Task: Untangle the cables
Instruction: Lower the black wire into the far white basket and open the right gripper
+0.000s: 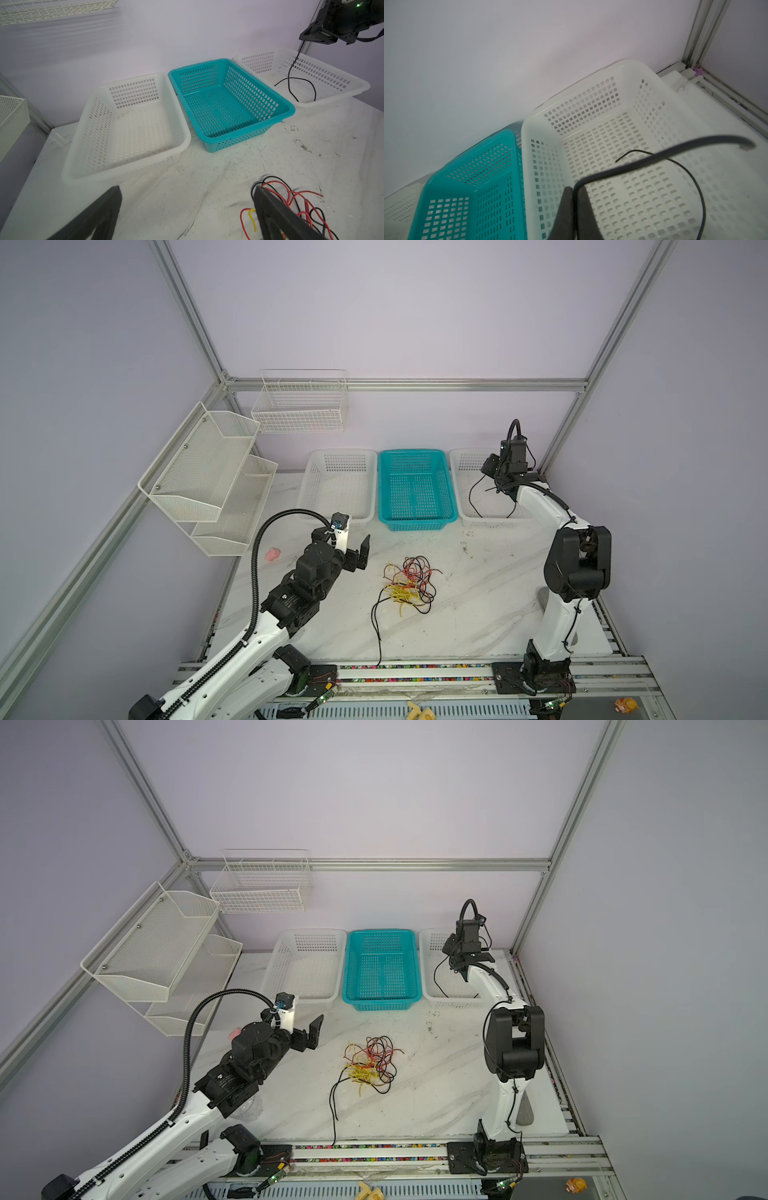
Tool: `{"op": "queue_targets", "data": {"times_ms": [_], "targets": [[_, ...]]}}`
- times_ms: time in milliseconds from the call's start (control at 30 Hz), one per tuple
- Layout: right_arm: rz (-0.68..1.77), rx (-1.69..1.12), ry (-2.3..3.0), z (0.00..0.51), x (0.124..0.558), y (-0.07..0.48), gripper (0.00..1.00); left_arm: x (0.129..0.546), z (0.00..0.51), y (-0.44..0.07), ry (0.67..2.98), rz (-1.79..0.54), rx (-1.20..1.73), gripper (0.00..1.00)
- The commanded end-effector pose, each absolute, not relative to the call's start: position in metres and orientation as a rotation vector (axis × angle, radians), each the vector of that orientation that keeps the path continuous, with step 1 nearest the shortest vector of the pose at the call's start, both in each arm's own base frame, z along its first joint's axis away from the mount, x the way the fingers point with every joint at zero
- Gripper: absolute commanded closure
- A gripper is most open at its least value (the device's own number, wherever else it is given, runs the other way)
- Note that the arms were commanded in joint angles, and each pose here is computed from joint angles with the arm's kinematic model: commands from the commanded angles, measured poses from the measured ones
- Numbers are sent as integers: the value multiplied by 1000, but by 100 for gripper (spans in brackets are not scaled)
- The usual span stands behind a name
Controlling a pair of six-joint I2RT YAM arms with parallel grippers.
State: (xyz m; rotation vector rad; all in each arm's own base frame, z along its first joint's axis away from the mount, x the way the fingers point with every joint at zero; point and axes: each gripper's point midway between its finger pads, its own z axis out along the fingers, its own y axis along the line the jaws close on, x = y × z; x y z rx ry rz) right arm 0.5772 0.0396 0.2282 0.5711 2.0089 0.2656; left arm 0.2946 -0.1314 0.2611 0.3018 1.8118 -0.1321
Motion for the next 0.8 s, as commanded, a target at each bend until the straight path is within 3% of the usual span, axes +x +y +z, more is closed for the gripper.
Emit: {"op": "queue_targets", "data": {"times_ms": [0,367,600,767], "targets": [[338,633,2012,213,581,46,100,294,257,-135,1808,-152,308,0],[400,749,2122,153,569,45,100,295,254,-137,1828,-163,304,0],[464,788,2123,152,564,45,90,295,253,-138,1835,-164,304,0],[522,773,2112,166,561,51,75,295,254,-136,1838,-154,300,0]]}}
